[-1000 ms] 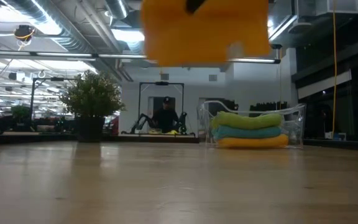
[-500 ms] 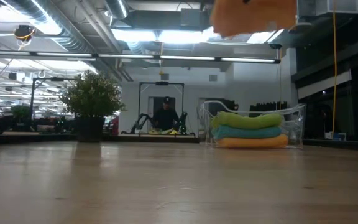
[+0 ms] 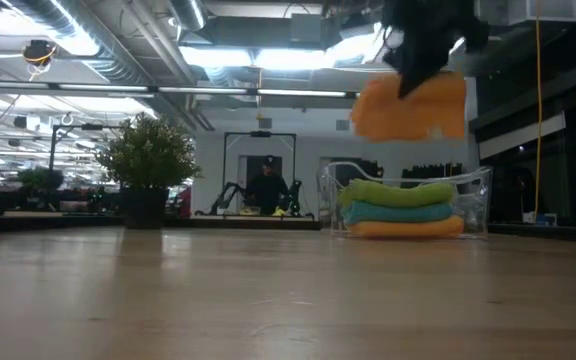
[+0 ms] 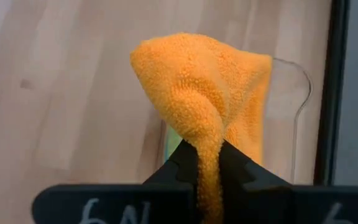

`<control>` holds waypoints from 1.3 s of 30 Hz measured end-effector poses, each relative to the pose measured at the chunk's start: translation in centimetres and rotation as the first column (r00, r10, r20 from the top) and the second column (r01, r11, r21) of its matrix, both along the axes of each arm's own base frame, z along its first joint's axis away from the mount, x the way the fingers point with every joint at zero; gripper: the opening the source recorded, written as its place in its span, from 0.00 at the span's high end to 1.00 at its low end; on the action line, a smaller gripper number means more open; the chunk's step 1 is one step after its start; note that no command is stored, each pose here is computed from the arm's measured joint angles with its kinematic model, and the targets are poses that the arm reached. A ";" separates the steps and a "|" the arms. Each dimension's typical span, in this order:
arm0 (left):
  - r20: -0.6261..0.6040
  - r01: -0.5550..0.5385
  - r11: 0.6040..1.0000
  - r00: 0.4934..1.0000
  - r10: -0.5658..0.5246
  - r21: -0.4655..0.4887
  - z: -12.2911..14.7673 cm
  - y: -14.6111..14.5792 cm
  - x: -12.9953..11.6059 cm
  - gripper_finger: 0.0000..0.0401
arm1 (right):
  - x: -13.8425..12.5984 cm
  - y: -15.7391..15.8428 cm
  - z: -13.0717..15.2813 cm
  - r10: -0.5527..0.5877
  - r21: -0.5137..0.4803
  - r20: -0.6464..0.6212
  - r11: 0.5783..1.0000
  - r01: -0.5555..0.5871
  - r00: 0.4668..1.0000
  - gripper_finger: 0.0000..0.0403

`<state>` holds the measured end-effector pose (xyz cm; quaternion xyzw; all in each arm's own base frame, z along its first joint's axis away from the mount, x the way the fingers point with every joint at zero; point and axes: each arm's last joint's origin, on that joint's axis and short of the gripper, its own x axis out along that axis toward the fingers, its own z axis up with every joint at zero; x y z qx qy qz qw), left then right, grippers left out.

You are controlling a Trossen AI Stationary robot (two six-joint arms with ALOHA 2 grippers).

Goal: Fold microfiber towels
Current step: Stack the orange microfiber cloth on top of the green microfiber cloth in the bin

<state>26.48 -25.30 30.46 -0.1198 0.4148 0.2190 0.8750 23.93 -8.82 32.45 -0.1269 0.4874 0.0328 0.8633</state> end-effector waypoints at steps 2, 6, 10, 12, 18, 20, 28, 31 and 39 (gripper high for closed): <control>0.001 -0.019 1.000 1.000 0.019 -0.003 0.0 0.4 0.4 0.64 | 0.2 -1.1 -1.1 0.003 -0.021 0.016 1.000 -0.002 1.000 0.94; -0.002 -0.052 0.999 0.999 0.052 -0.007 0.0 1.3 1.2 0.64 | 0.7 -3.1 -3.0 0.011 -0.075 0.029 0.997 -0.008 1.000 0.94; -0.003 -0.074 0.997 0.997 0.074 -0.009 0.0 1.9 1.7 0.64 | 0.7 -4.7 -4.1 0.068 -0.104 0.019 0.992 -0.066 0.997 0.94; -0.004 -0.083 0.997 0.997 0.083 -0.010 0.0 2.2 1.9 0.64 | 0.8 -5.4 -4.9 0.090 -0.074 0.023 0.993 -0.088 0.996 0.94; -0.004 -0.102 0.995 0.995 0.102 -0.013 0.0 2.7 2.4 0.64 | 0.8 -7.3 -6.1 0.113 -0.068 0.019 0.991 -0.111 0.993 0.94; -0.004 -0.107 0.994 0.994 0.107 -0.014 0.0 2.8 2.5 0.64 | 0.9 -7.7 -6.5 0.123 -0.080 0.015 0.989 -0.121 0.992 0.94; -0.005 -0.126 0.992 0.992 0.126 -0.013 0.0 3.4 2.9 0.64 | 1.3 -8.7 -8.1 0.111 -0.039 -0.020 0.993 -0.112 0.994 0.94; -0.005 -0.127 0.992 0.992 0.127 -0.013 0.0 3.4 2.9 0.64 | 1.5 -8.3 -8.2 0.100 0.000 -0.015 0.995 -0.100 0.995 0.94; -0.006 -0.127 0.992 0.992 0.127 -0.012 0.0 3.4 2.9 0.64 | 2.1 -7.1 -8.2 0.106 0.034 -0.022 0.994 -0.106 0.994 0.94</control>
